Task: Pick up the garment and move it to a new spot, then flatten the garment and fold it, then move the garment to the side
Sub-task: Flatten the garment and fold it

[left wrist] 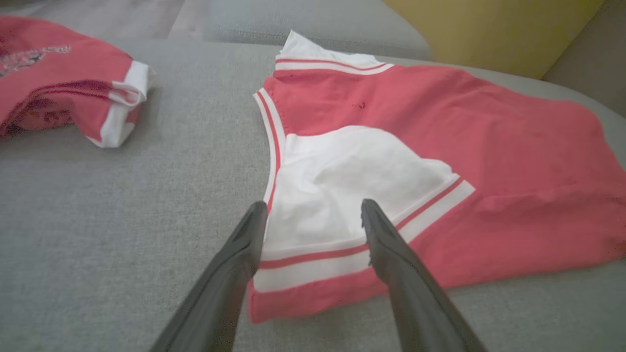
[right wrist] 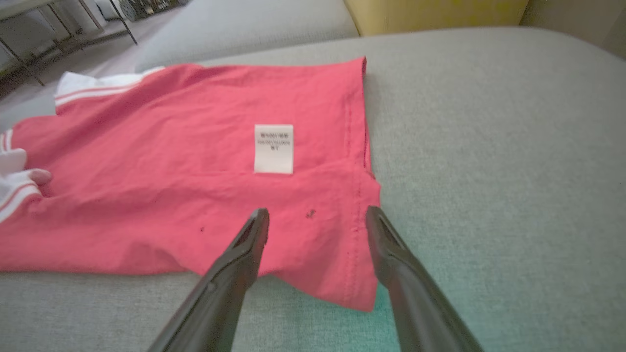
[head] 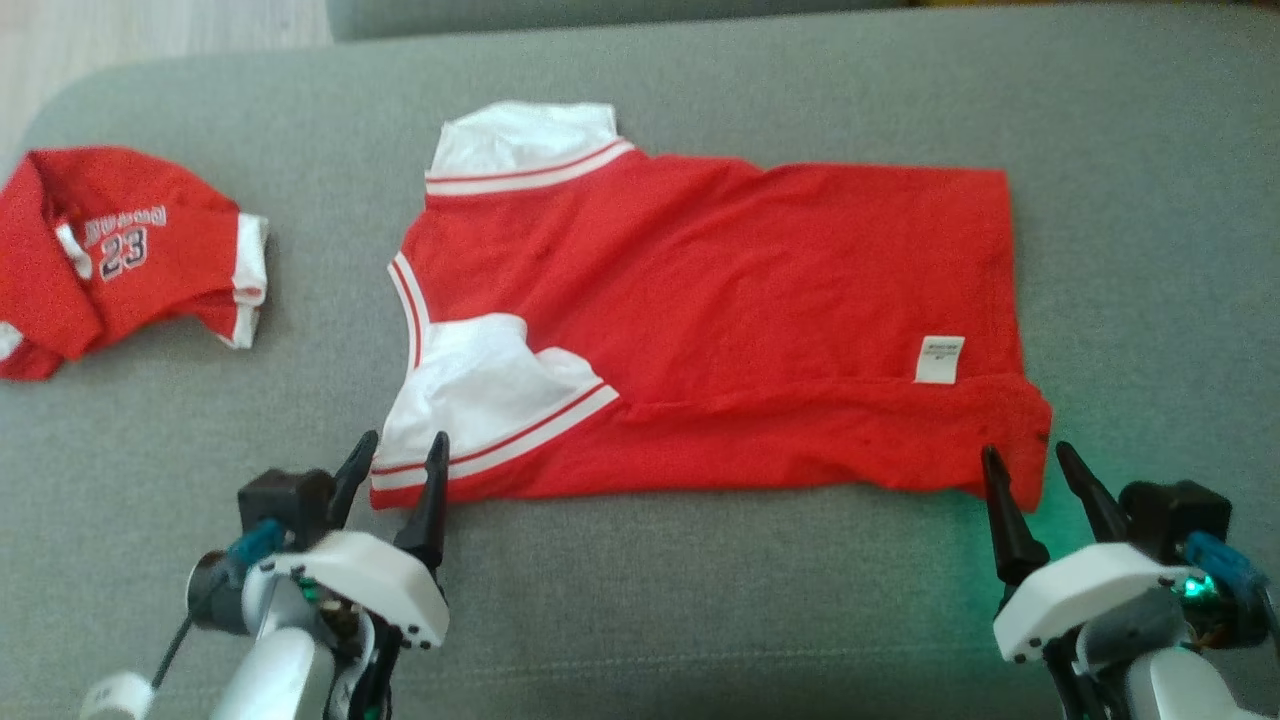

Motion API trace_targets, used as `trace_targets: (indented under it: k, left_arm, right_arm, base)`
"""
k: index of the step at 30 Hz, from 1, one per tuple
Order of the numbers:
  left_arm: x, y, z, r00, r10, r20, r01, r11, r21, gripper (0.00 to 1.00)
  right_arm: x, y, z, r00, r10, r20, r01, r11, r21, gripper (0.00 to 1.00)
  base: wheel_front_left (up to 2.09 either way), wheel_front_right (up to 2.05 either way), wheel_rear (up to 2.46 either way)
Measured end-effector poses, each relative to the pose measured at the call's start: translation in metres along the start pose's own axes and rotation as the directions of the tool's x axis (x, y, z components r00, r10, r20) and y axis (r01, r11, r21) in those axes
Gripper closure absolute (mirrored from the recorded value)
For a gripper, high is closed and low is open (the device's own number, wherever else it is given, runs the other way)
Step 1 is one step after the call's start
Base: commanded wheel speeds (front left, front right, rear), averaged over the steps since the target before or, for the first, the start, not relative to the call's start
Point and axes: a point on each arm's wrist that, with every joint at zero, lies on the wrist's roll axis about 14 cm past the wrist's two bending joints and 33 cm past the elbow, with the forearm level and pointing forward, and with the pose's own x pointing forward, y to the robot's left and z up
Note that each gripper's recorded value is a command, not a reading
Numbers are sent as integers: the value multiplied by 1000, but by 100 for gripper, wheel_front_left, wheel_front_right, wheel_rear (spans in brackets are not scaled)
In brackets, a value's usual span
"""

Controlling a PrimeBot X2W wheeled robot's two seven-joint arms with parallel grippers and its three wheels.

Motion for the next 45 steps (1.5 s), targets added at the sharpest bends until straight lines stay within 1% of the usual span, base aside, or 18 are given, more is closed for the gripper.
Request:
trace_targets:
  k: [1, 4, 8, 13, 14, 15, 16, 17, 18, 26, 35, 38, 42, 45]
  left_arm:
    - [3, 2, -7, 999, 1, -32, -1, 1000, -8, 0]
    - [9, 7, -23, 995, 7, -95, -9, 1000, -20, 0]
    - [17, 17, -49, 979, 30, -203, -40, 998, -46, 0]
    - [34, 18, -52, 971, 5, -238, -24, 997, -79, 0]
    - [38, 17, -52, 969, -5, -246, -17, 996, -87, 40]
    - [41, 17, -50, 970, -10, -245, -13, 996, -92, 65]
    - [42, 17, -51, 969, -12, -248, -12, 996, -94, 100]
    - [43, 17, -52, 967, -14, -255, -10, 995, -94, 100]
    - [43, 15, -52, 967, -23, -254, -2, 995, -97, 100]
    - [38, 11, -46, 979, -22, -203, -2, 993, -117, 100]
    - [1, 8, -48, 980, 8, -199, -39, 987, -156, 100]
    - [-11, 9, -48, 979, 21, -204, -54, 986, -159, 100]
    - [-20, 8, -48, 977, 28, -211, -62, 985, -160, 100]
    - [-22, 5, -49, 975, 18, -221, -56, 984, -168, 100]
  right_arm:
    - [3, -1, -5, 1000, -2, -28, 2, 1000, 0, 0]
    - [7, -2, -10, 999, -4, -53, 4, 1000, -2, 0]
    - [15, -8, -25, 992, -20, -126, 20, 1000, 1, 0]
    - [18, -12, -48, 974, -31, -225, 33, 999, 7, 0]
    - [19, -12, -52, 970, -30, -243, 34, 999, 10, 0]
    - [21, -12, -53, 967, -29, -253, 34, 999, 14, 30]
    - [23, -12, -52, 967, -28, -254, 33, 999, 15, 58]
    - [25, -12, -51, 966, -28, -256, 33, 999, 15, 84]
    - [27, -12, -50, 967, -26, -253, 31, 999, 14, 100]
    - [28, -12, -46, 969, -27, -247, 32, 999, 18, 100]
    - [21, -14, -32, 975, -36, -218, 35, 999, -7, 100]
    - [11, -19, -37, 970, -51, -237, 50, 999, -8, 100]
    - [2, -23, -40, 966, -61, -250, 62, 998, -7, 100]
    - [1, -22, -35, 971, -58, -234, 60, 998, 5, 100]
  base:
    - [0, 0, 0]
    - [0, 0, 0]
    - [0, 0, 0]
    - [0, 0, 0]
    - [0, 0, 0]
    - [0, 0, 0]
    - [0, 0, 0]
    - [0, 0, 0]
    - [0, 0, 0]
    - [0, 0, 0]
    - [0, 0, 0]
    - [0, 0, 0]
    - [0, 0, 0]
    - [0, 0, 0]
